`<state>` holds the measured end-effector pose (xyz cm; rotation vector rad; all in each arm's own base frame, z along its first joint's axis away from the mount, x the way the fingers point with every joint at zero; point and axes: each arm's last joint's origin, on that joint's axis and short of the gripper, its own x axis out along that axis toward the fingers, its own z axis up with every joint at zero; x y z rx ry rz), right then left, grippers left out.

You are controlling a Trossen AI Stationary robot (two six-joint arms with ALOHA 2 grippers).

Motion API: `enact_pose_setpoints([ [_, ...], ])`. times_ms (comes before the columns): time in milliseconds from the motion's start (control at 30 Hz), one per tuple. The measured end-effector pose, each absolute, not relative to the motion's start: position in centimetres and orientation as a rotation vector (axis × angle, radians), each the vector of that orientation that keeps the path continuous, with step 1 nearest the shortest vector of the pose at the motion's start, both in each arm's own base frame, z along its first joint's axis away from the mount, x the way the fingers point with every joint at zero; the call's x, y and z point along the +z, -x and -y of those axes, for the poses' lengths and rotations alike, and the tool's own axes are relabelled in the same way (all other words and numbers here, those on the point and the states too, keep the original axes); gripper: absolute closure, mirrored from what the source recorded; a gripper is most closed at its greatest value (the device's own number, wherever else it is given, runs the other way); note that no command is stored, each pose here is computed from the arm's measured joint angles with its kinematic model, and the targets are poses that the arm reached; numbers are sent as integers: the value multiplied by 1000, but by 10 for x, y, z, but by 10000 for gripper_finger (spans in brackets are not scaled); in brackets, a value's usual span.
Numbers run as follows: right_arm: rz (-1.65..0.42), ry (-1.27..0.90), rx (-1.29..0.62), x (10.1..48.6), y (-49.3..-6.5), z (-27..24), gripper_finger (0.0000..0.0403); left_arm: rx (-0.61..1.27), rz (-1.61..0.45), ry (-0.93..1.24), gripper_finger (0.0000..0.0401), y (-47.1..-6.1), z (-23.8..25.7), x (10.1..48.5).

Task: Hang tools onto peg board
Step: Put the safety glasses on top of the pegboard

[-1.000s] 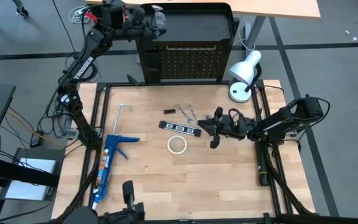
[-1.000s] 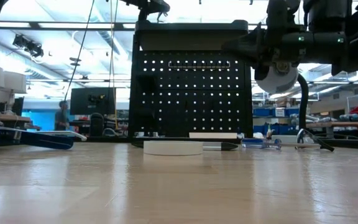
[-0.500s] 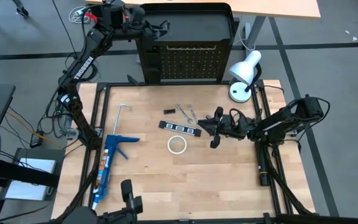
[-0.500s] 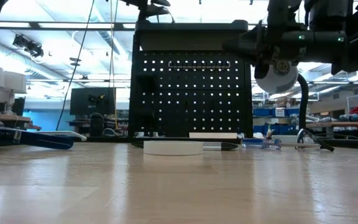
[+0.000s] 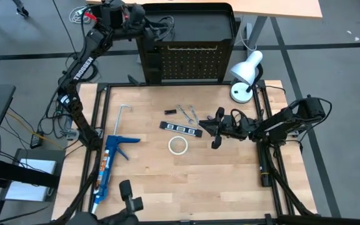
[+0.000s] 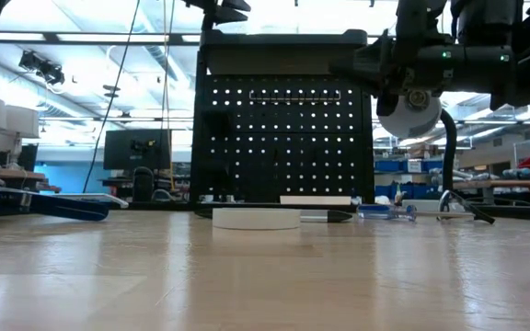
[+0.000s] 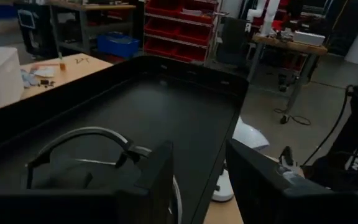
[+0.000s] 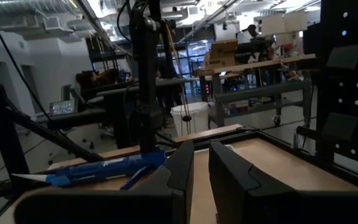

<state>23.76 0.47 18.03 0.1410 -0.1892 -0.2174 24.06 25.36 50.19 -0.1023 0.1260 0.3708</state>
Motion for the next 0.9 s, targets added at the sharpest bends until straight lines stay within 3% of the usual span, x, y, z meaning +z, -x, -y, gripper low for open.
enact_pose_setpoints([
  [233, 120, -127, -251, 177, -237, -4, 346, 390, -330, -278, 249, -258, -206, 502],
  [400, 61, -85, -315, 180, -232, -2, 346, 299, -407, -533, 249, -269, -157, 508],
  [633, -55, -51, -358, 185, -219, -8, 346, 163, -353, -654, 249, -267, -99, 517],
  [900, -439, -46, -464, 198, -199, -25, 346, 74, -464, -645, 249, -281, -47, 479],
])
